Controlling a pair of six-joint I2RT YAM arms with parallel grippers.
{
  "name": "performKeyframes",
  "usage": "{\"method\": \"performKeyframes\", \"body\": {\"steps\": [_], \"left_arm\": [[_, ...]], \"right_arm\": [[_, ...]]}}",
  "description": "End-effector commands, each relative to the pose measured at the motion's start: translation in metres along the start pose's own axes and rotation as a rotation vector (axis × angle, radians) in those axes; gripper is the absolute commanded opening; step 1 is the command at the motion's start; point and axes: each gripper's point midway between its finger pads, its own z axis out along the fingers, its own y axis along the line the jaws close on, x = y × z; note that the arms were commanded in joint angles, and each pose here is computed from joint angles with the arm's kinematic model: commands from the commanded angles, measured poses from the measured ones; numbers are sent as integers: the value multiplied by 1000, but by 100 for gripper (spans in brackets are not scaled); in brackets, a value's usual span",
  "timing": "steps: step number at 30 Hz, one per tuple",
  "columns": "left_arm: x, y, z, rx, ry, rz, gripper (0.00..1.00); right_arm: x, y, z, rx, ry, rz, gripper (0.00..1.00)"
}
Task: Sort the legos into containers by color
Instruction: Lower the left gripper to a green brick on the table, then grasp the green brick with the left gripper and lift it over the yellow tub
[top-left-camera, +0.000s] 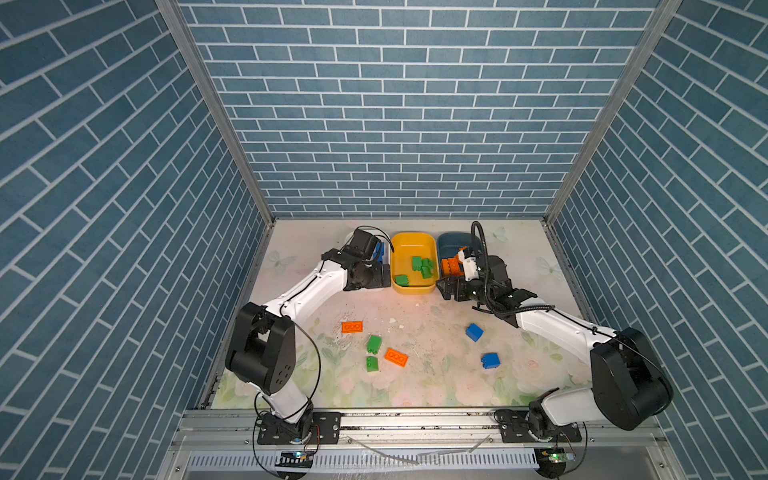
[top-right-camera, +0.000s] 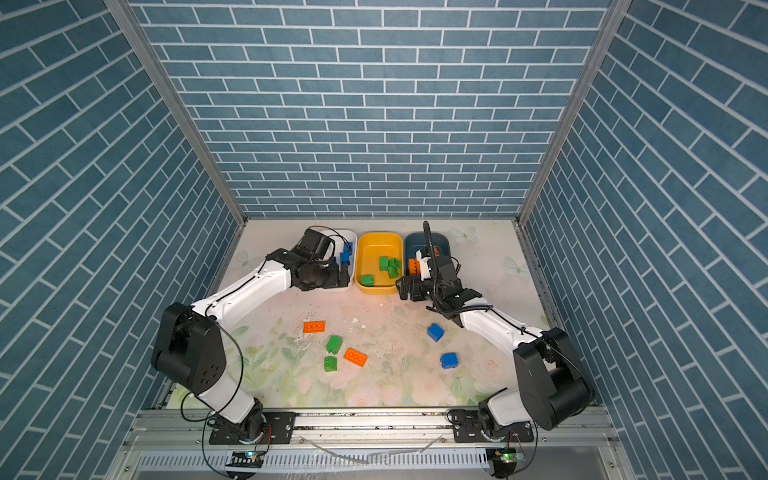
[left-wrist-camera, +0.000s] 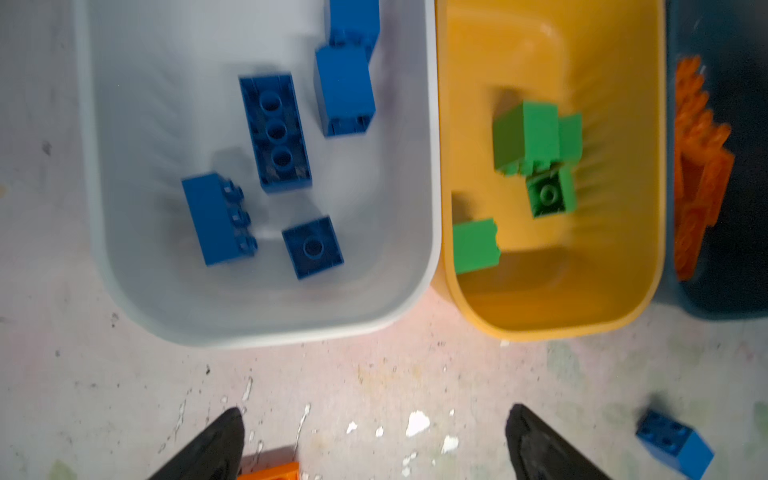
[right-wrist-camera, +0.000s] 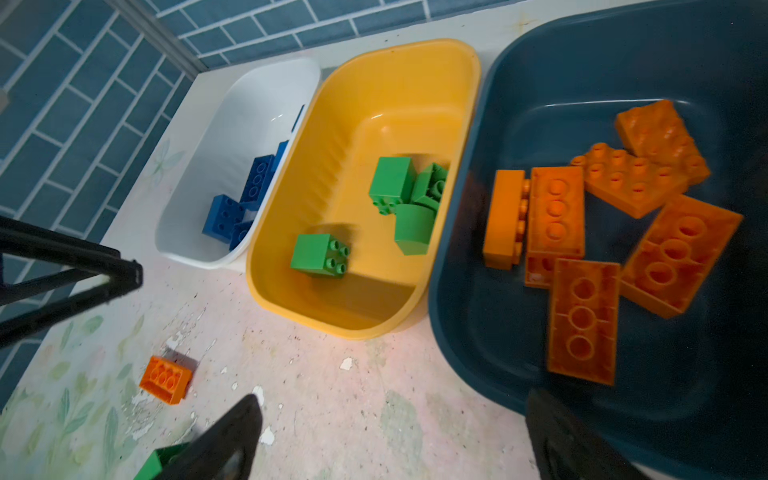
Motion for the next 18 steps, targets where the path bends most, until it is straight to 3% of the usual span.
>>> {"method": "performKeyframes", "body": {"steps": [1, 8, 11, 14, 18], "left_arm": [[43, 4, -3, -15, 120, 82, 99], [121, -5, -1, -13, 285, 255, 97], [143, -4, 4, -28, 332, 281, 89], [156, -2, 12, -32, 354, 279, 72], [165, 3, 23, -67, 376, 284, 68]], "right_arm": [[-7, 27, 5, -67, 9, -142, 99], [-4, 28, 15, -26, 27, -203, 99], [-5, 27, 16, -14, 20, -208, 99], [-6, 27, 15, -10, 13, -213, 99], [-7, 26, 12, -2, 6, -223, 99]]}}
